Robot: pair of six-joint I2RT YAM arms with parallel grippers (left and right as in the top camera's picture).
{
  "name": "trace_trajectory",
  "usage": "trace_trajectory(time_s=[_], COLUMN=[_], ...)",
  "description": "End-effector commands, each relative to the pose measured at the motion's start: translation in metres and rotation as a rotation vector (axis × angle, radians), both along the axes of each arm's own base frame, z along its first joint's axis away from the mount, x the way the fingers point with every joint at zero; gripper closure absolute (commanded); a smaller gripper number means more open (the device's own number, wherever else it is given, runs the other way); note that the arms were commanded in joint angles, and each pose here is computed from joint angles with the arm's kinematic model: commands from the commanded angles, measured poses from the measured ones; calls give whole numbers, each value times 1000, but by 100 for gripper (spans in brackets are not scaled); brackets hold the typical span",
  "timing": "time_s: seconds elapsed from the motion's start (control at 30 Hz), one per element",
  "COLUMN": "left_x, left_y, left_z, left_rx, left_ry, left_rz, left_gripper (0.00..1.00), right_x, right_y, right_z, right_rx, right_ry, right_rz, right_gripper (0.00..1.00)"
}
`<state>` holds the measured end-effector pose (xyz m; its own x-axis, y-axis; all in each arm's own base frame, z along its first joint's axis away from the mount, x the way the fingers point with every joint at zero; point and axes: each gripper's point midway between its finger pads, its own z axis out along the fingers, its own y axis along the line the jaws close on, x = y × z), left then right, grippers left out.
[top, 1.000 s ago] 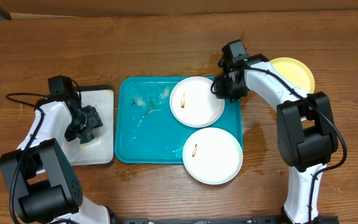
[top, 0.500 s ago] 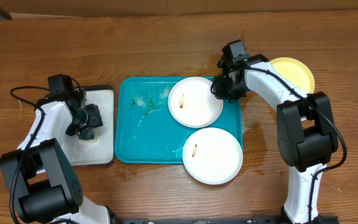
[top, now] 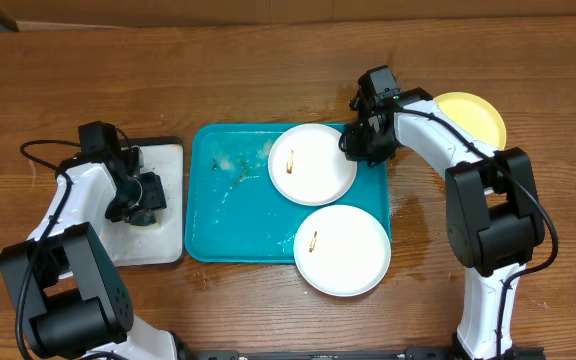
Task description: Clean dirty plates on tray and stack at the side
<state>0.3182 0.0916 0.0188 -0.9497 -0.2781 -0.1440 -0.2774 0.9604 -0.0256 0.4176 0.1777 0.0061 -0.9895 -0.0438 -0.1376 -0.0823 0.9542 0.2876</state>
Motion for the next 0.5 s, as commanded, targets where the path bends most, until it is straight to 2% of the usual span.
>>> trace_trajectory(time_s=[0.0, 0.03, 0.1, 0.2, 0.3, 0.37, 0.4, 0.43, 0.47], left_x=[3, 4, 4, 2, -2, -5, -4, -4, -2], left_y=[-5, -5, -5, -5, -7, -8, -9, -10, -11], left_z=[2, 2, 2, 0, -4, -6, -6, -6, -6], left_rx=[-10, -8, -8, -11, -15, -24, -28, -35, -40], left_ry=[-25, -31, -31, -22, -11, -6, -7, -11, -18], left_rz=[-19, -19, -19, -19, -19, -20, -21, -22, -23], left_gripper=[16, 8, 9, 15, 27, 36, 43, 62, 77], right_x=[-4, -3, -3, -5, -6, -6, -6, -7, -7], right_y=[-4, -5, -7, -8, -8, -7, -6, -4, -3], right_z=[-6, -6, -7, -7, -8, -7, -7, -7, -6], right_rx=[-30, -37, -49, -52, -53, -46, -39, -27, -23], right_ry=[2, -3, -7, 2, 7, 7, 8, 13, 15], right_rz=[-9, -11, -13, -13, -13, -12, -10, -8, -6], right_gripper=[94, 94, 94, 94, 93, 86, 78, 70, 69])
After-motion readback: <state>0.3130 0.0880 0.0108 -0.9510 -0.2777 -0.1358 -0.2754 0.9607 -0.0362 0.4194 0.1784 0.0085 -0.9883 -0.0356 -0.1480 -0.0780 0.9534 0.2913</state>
